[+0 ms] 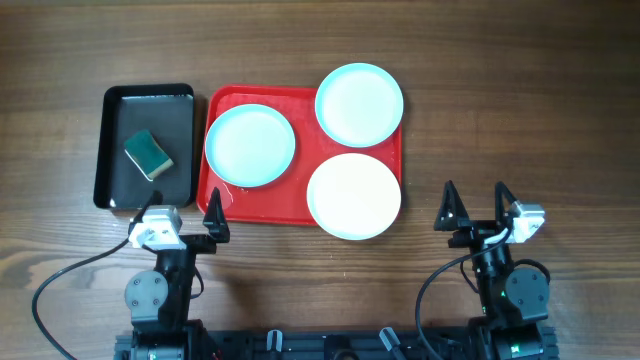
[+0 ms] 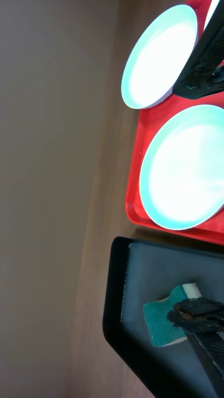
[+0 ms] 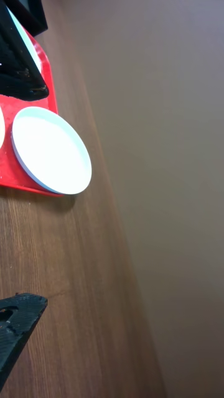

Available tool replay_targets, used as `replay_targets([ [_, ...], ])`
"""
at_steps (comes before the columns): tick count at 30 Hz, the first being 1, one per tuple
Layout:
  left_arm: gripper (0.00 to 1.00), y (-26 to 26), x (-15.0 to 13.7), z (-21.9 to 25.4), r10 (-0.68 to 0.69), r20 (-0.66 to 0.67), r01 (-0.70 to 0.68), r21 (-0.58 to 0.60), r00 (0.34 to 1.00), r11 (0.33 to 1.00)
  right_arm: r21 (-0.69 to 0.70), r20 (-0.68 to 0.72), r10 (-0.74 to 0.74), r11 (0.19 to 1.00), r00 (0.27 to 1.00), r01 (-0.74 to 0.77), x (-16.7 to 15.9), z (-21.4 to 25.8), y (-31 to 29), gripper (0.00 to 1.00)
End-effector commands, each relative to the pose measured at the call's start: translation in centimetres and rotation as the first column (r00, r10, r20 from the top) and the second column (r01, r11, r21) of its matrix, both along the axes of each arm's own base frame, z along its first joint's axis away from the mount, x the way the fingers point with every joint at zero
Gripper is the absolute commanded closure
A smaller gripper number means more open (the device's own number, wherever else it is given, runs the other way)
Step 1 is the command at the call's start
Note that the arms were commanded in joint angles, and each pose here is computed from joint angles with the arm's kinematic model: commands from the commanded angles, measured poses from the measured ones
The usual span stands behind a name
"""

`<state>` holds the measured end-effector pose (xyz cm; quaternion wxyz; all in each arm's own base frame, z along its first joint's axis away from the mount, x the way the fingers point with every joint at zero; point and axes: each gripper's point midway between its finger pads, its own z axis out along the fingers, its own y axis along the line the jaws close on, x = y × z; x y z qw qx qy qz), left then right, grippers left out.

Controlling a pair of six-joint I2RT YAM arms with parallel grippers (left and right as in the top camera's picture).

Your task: Clean dirty plates on tray and stack at the side

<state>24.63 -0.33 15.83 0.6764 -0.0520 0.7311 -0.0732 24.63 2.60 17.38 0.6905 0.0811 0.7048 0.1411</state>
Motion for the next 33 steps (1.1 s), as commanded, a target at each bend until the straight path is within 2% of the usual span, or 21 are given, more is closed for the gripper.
replay_targets([
  [1,0.00,-0.1,0.0,-0.2,-0.005,-0.001,0.005,0.026,1.000,1.000,0.002,0.002,0.012,1.000,1.000,-0.012,0.0,0.0,0.2,0.01],
  [8,0.00,-0.1,0.0,-0.2,-0.008,-0.001,0.008,0.022,1.000,1.000,0.022,-0.017,0.037,0.999,0.999,-0.037,0.0,-0.4,0.6,0.00],
  [14,0.00,-0.3,0.1,-0.5,-0.011,-0.021,0.009,-0.092,1.000,0.996,0.019,-0.082,0.034,0.999,0.996,-0.033,0.3,-1.9,0.6,0.00],
  [17,0.00,-0.5,0.1,-0.7,-0.024,-0.028,0.021,-0.093,0.999,0.995,0.047,-0.125,0.039,0.998,0.991,-0.033,0.5,-2.8,0.7,0.00],
  [22,0.00,-0.8,0.1,-0.8,-0.037,-0.035,0.033,-0.094,0.999,0.995,0.047,-0.157,0.160,0.987,0.975,-0.154,0.3,-3.4,2.8,0.00],
  [26,0.00,-0.9,0.1,-1.3,-0.045,-0.070,0.038,-0.097,0.997,0.995,-0.041,-0.132,0.266,0.961,0.955,-0.274,0.1,-1.4,4.7,0.00],
  [33,0.00,-0.9,0.1,0.8,-0.045,-0.151,0.031,-0.096,0.988,0.995,-0.097,-0.156,0.318,0.937,0.935,-0.335,0.5,2.8,5.6,0.00],
])
